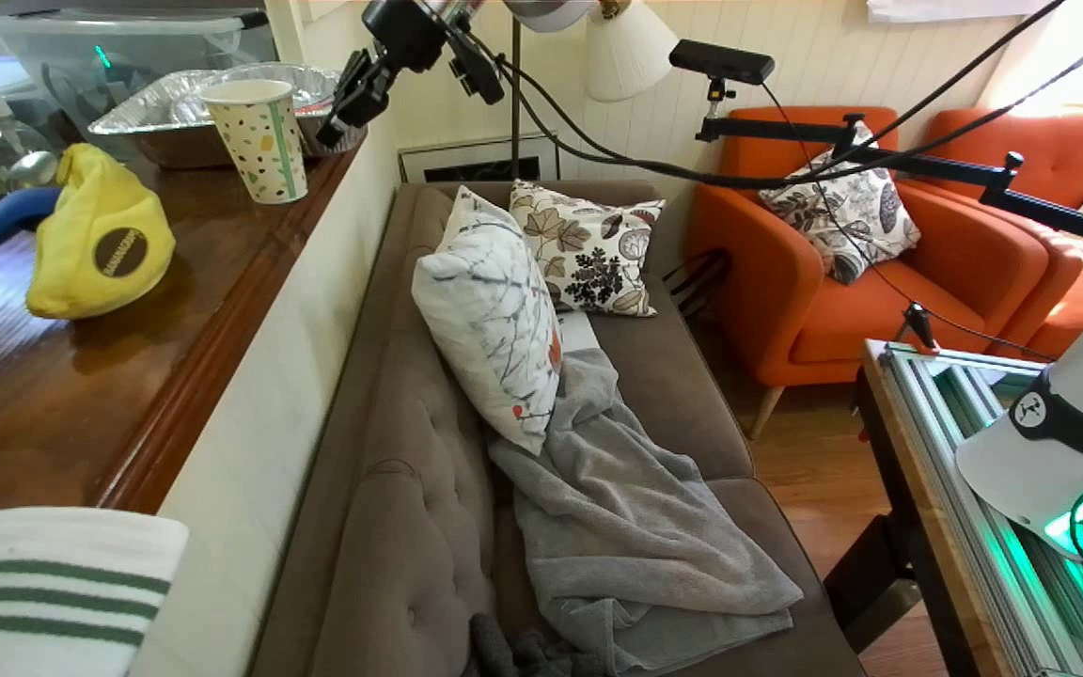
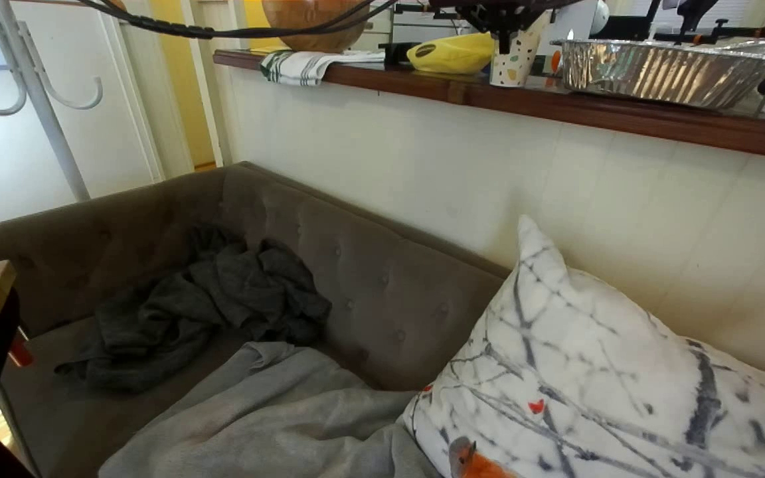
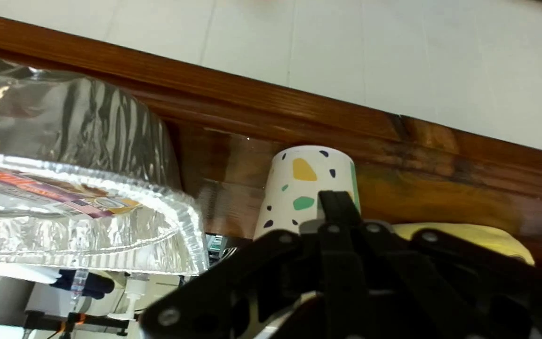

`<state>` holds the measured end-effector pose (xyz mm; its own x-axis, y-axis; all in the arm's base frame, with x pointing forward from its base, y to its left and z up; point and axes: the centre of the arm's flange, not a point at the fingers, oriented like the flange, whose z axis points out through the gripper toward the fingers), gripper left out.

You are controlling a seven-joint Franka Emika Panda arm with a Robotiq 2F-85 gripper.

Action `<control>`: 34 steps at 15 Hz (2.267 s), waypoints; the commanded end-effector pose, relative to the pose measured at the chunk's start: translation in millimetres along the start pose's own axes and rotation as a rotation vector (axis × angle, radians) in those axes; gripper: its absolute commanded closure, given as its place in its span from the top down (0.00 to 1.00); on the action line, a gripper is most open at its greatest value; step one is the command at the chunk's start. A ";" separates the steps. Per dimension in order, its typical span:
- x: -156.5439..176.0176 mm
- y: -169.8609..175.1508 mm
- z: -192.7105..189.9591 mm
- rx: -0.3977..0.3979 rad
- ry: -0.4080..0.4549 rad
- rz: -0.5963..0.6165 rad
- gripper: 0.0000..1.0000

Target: Push the cup forwards

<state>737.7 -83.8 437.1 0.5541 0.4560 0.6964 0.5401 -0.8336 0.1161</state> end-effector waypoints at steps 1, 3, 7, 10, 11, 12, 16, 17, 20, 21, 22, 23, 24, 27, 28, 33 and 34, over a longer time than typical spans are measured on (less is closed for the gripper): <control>0.2 20.4 15.6 0.061 0.041 -0.009 0.00; 0.1 25.5 21.3 0.057 0.041 -0.015 0.00; 1.7 35.1 29.2 0.055 0.054 -0.019 0.00; 5.9 37.3 31.0 0.102 0.080 -0.047 0.00; 8.0 36.5 31.6 0.122 0.086 -0.058 0.00; 10.5 35.8 32.4 0.140 0.093 -0.068 0.00; 17.4 36.8 34.8 0.175 0.103 -0.082 0.00; 18.5 38.1 35.8 0.175 0.104 -0.084 0.00; 20.6 41.4 39.4 0.179 0.110 -0.086 0.00; 21.2 42.7 41.3 0.183 0.115 -0.086 0.00; 21.4 43.3 43.7 0.187 0.117 -0.086 0.00; 22.7 44.3 46.5 0.191 0.119 -0.086 0.00; 24.0 44.8 49.5 0.196 0.119 -0.088 0.00; 30.4 45.3 56.2 0.209 0.128 -0.100 0.00; 32.2 44.8 58.3 0.211 0.129 -0.100 0.00; 36.2 45.3 67.2 0.203 0.132 -0.103 0.00; 36.8 45.9 68.4 0.202 0.136 -0.105 0.00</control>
<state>804.7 -82.1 419.8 0.4248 0.4819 0.7663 0.7051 -0.7071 0.0538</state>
